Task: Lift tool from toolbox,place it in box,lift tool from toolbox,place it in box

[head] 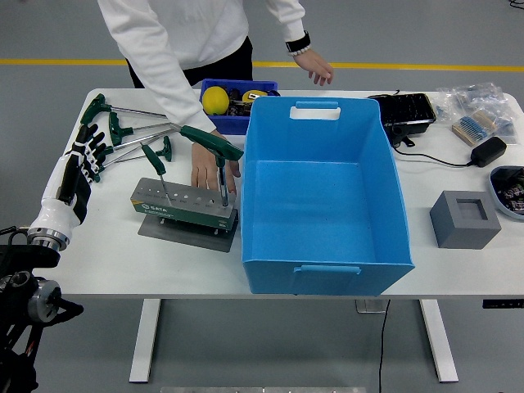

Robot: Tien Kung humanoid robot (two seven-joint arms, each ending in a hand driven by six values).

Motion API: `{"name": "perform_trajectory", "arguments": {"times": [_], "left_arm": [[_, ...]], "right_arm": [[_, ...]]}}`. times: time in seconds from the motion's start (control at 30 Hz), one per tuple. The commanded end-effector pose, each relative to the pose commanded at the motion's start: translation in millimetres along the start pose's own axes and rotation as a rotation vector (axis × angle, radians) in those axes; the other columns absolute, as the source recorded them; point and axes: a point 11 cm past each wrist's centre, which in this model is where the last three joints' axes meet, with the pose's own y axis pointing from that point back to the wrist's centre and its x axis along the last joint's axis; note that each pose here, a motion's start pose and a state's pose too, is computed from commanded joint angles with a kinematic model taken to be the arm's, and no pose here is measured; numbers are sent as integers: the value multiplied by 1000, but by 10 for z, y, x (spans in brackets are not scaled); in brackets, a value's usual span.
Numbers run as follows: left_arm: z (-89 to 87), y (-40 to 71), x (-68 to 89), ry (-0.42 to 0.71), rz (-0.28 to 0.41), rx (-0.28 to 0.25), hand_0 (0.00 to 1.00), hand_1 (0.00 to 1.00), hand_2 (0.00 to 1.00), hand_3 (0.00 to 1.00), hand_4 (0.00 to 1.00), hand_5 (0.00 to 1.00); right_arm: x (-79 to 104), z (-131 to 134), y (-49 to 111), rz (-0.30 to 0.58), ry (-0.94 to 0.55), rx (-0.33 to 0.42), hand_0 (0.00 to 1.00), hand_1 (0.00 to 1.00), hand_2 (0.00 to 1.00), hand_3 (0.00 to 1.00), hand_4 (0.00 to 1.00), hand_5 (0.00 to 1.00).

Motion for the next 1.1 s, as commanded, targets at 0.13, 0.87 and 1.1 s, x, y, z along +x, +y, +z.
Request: {"name": "perform_trajectory", "arguments": {"times": [0.13,0.87,1.1], "left_arm": [[10,-2,0,-12,0,-5,998,998,998,998,972,974],[1254,-369,-674,-1014,-301,-429,998,998,998,998,998,734],[1289,-433,-1208,-1297,-551,-497,998,998,998,998,998,568]], "right_arm": [[2,-1,0,0,-1,0,678,644,713,555,784,723],[3,-42,3,-1,0,6,678,644,712,554,784,722],[2,-62,6,0,-4,9,678,647,713,555,785,721]]}}
